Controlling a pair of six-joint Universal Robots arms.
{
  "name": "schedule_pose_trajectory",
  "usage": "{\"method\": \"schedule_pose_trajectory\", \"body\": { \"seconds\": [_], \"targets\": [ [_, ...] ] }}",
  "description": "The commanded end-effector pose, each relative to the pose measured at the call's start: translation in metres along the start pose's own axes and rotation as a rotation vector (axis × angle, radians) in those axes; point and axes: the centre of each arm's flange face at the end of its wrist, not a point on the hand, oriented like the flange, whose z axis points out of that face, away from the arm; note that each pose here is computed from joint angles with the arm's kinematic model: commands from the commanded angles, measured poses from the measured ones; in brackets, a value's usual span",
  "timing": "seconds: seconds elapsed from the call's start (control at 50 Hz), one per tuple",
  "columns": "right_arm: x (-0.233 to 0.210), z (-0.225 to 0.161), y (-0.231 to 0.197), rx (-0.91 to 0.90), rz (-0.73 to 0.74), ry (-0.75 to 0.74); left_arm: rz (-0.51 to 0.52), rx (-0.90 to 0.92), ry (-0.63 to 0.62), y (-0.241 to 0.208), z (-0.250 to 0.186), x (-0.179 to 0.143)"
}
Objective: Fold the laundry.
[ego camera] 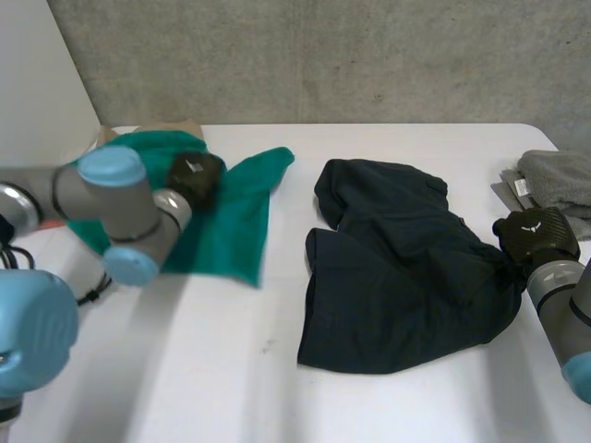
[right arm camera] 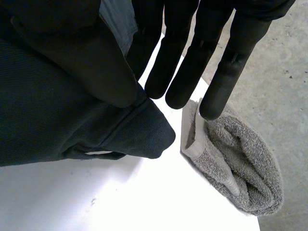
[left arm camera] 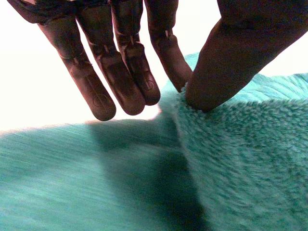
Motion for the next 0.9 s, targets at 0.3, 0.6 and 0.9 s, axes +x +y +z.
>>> {"method": "schedule_pose_trajectory", "body": {
  "seconds": [0.3,0.6,0.9],
  "targets": [
    [-0.002,-0.001,-0.001,0.001,-0.001,-0.004,0.067,0.217,-0.477,-0.064,-0.005,-0.121],
    [0.002,-0.009,-0.009,0.016,-0.002,-0.005,0.041,-0.02,-0.185,-0.045,-0.055,-0.027],
    [0.016,-0.046,-0.053,0.101,-0.029,-0.05,-0.161,-0.135,0.332,-0.062,-0.192,0.147]
  ]
}}
